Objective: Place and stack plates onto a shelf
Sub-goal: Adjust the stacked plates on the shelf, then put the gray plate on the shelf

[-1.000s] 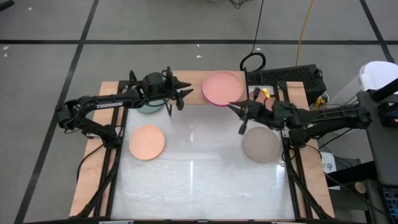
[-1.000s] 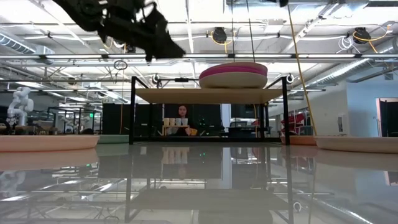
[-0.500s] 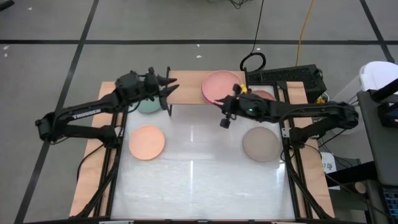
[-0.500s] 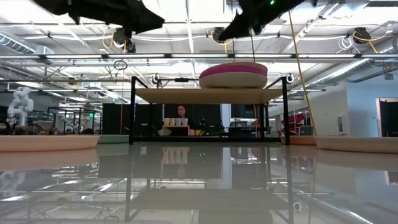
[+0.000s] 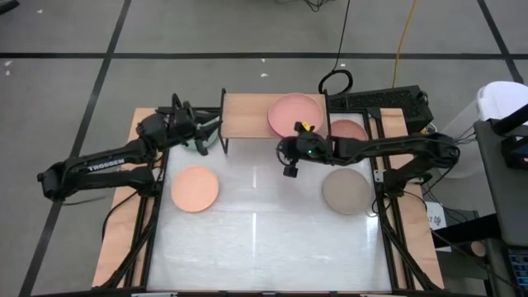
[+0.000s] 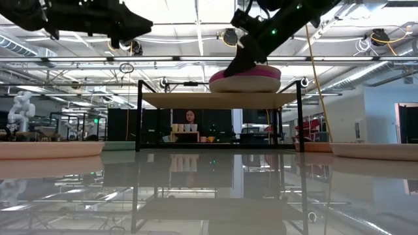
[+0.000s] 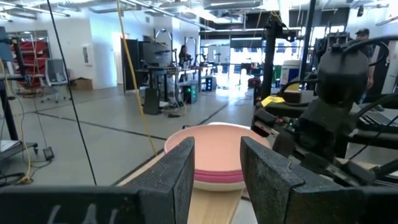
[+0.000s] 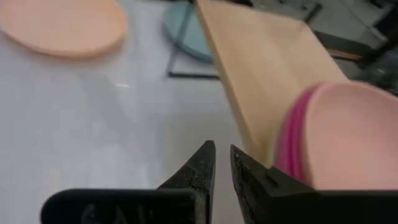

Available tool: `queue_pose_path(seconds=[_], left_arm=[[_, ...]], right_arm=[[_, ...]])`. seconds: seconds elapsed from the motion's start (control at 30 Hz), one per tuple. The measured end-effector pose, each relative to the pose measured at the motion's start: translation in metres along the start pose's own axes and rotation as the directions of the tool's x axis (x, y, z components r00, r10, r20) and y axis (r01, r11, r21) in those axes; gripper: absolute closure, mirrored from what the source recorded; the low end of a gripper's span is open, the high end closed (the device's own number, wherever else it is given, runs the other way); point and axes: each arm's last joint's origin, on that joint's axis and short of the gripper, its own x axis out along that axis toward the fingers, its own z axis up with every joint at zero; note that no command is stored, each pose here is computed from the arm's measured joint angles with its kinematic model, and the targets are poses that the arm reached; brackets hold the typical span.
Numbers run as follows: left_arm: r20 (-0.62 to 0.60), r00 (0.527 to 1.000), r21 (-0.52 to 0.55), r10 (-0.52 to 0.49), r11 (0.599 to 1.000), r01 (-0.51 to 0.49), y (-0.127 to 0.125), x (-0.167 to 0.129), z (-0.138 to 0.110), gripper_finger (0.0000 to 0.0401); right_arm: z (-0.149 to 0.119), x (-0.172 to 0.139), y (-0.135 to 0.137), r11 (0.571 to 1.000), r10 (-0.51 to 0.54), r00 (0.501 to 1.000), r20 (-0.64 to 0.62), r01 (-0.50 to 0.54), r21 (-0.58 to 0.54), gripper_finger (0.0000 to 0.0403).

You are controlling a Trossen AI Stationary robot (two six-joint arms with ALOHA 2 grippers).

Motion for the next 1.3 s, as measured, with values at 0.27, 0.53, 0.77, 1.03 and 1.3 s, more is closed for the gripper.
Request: queue_pose_path(seconds=[0.27,0.53,0.77,1.03,1.3], left_arm=[[-0.018,1.000,-0.004,-0.001,1.000,0.001,0.000,-0.001,-0.004,0.0268],[-0.020,1.000,-0.003,-0.001,1.000,0.001,0.000,-0.001,-0.005,0.0268],[-0.034,0.999,-0.005,0.000,1.000,0.000,0.000,-0.001,-0.006,0.0268],[-0.063,0.998,-0.012,0.000,1.000,0.000,0.000,-0.001,-0.009,0.0268],[-0.055,0.999,-0.011,-0.002,1.000,0.002,0.000,-0.001,-0.008,0.0268]], right_arm=[[-0.006,0.004,-0.006,0.995,-0.095,0.993,-0.063,0.095,0.001,0.0369],[-0.007,0.004,-0.011,0.983,-0.181,0.981,-0.076,0.181,-0.006,0.0369],[0.004,-0.013,-0.003,1.000,-0.022,1.000,0.009,0.022,-0.014,0.0369],[0.010,-0.070,0.011,0.991,0.130,0.991,0.034,-0.128,-0.049,0.0369],[-0.014,-0.104,0.015,0.941,0.319,0.930,-0.180,-0.289,0.177,0.0369]])
